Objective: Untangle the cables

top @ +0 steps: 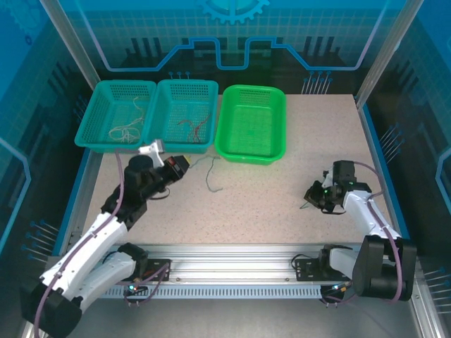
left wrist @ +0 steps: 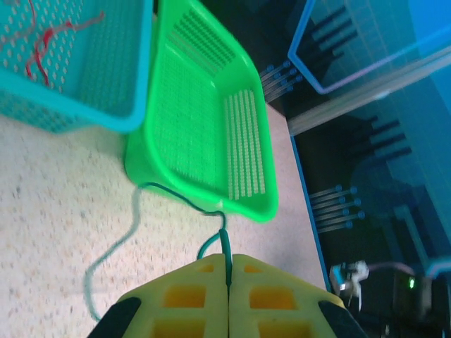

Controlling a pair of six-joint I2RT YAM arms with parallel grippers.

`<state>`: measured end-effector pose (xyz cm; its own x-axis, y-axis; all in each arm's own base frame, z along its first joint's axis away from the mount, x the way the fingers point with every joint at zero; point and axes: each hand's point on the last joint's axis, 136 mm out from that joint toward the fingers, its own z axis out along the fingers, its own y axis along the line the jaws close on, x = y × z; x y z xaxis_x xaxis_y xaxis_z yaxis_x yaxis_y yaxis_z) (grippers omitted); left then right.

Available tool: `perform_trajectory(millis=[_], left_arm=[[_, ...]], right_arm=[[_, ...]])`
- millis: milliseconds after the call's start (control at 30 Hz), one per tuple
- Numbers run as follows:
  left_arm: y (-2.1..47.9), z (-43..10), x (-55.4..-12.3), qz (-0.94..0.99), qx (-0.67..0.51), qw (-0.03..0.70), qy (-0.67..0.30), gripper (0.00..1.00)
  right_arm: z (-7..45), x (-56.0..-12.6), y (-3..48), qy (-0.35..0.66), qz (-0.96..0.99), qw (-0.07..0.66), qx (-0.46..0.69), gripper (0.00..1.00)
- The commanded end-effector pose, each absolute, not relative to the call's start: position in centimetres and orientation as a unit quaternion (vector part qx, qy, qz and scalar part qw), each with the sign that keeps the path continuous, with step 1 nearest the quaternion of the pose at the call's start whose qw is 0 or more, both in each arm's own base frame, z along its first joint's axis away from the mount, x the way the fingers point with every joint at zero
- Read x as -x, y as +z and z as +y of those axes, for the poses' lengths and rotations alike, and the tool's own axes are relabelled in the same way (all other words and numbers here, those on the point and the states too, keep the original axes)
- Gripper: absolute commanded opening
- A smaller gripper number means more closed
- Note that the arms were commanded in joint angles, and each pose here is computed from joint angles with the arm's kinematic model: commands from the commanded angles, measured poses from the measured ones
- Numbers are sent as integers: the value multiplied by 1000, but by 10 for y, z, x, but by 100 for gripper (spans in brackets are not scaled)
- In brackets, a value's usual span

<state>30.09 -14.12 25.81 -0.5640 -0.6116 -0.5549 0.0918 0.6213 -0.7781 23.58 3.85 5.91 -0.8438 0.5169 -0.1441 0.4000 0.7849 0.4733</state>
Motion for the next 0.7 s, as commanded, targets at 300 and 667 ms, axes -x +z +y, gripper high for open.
perform_trajectory(millis=[300, 667], left_arm=[[352, -69, -416, 723, 208, 480, -451, 0], [416, -108, -472, 673, 166, 476, -542, 0]], right_arm=[[53, -229, 70, 224, 938, 148, -220, 0], [52, -227, 75, 220, 938, 155, -219, 0]])
